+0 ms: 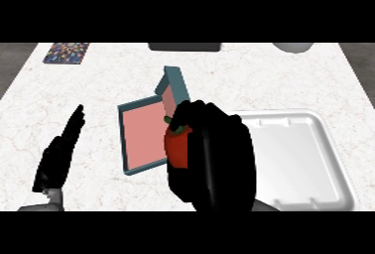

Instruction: Pick the bell pepper from the tray and place it in the cardboard box

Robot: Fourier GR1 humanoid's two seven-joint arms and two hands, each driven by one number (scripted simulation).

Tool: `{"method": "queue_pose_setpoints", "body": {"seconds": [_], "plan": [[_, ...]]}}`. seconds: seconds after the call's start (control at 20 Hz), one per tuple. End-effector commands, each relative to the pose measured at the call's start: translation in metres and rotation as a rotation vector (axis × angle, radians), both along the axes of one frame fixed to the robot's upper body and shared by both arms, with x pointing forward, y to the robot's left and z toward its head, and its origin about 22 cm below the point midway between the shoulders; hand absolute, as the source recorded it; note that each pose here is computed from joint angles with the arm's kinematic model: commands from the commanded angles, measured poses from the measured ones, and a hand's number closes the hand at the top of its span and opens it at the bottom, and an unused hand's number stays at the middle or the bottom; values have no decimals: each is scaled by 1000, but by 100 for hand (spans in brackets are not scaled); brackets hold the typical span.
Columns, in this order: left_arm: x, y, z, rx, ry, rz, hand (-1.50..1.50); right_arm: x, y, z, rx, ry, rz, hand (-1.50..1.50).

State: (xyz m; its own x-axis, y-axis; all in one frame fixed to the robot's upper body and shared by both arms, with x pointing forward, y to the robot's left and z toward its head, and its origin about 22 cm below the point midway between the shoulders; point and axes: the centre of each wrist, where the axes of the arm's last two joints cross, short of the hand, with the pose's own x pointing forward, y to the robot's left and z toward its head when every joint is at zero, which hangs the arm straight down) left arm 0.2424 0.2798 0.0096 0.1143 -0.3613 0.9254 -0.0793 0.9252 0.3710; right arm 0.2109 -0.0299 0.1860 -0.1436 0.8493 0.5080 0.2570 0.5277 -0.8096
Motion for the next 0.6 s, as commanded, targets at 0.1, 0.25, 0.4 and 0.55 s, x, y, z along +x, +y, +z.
{"method": "queue_pose_setpoints", "body": {"seconds": [0.1, 0.25, 0.4, 0.55], "plan": [[7, -8, -9, 14, -18, -22, 0, 53, 32, 6, 54, 111, -88, 150], [0, -5, -11, 1, 6, -17, 0, 79, 39, 5, 31, 183, -93, 150], [8, -5, 5, -5, -9, -22, 0, 99, 46, -4, 16, 240, -104, 150], [0, 13, 1, 10, -10, -49, 0, 114, 48, -36, -3, 269, -134, 150]]}}
